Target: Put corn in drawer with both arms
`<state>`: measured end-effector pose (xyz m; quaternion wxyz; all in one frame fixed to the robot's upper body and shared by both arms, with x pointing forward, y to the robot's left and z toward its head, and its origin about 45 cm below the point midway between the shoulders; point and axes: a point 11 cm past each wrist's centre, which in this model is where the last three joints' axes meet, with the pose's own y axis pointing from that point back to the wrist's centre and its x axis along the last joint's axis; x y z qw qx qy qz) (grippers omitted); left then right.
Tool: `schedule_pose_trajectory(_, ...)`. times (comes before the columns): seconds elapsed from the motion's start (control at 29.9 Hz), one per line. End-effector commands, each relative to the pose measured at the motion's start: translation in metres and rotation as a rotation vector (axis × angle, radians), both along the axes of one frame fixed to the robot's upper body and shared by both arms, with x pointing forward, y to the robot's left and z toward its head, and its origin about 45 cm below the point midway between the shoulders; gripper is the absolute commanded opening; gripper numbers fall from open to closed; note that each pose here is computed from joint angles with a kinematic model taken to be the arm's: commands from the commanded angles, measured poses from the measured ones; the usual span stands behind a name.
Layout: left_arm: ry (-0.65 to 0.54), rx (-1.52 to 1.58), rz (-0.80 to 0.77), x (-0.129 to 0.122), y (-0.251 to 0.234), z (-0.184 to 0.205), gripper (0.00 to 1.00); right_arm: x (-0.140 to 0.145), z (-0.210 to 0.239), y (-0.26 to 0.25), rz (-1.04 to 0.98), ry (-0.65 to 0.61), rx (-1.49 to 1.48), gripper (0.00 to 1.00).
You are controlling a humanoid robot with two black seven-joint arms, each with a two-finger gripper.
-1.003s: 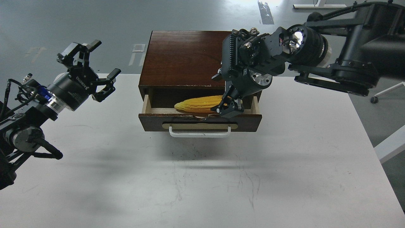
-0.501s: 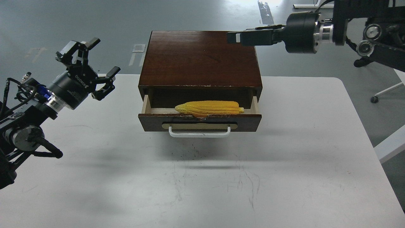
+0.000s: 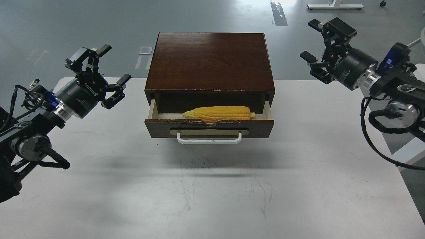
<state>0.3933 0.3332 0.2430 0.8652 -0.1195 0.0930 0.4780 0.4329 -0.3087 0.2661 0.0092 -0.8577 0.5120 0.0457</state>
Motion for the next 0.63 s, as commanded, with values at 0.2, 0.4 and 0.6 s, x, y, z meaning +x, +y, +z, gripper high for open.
schedule_pose_trajectory(0.2, 0.019, -0.025, 0.002, -0.005, -0.005, -0.011, 0.99, -0.025, -0.072, -0.003, -0.103, 0.139, 0.138, 0.98)
schedule_pose_trajectory(0.4, 0.019, -0.021, -0.001, -0.005, -0.006, -0.012, 0.99, -0.03, -0.083, 0.0, -0.103, 0.161, 0.145, 0.99)
schedule_pose_trajectory(0.6, 0.025, -0.024, -0.001, -0.006, -0.007, -0.015, 0.99, -0.031, -0.084, 0.003, -0.095, 0.164, 0.151, 1.0)
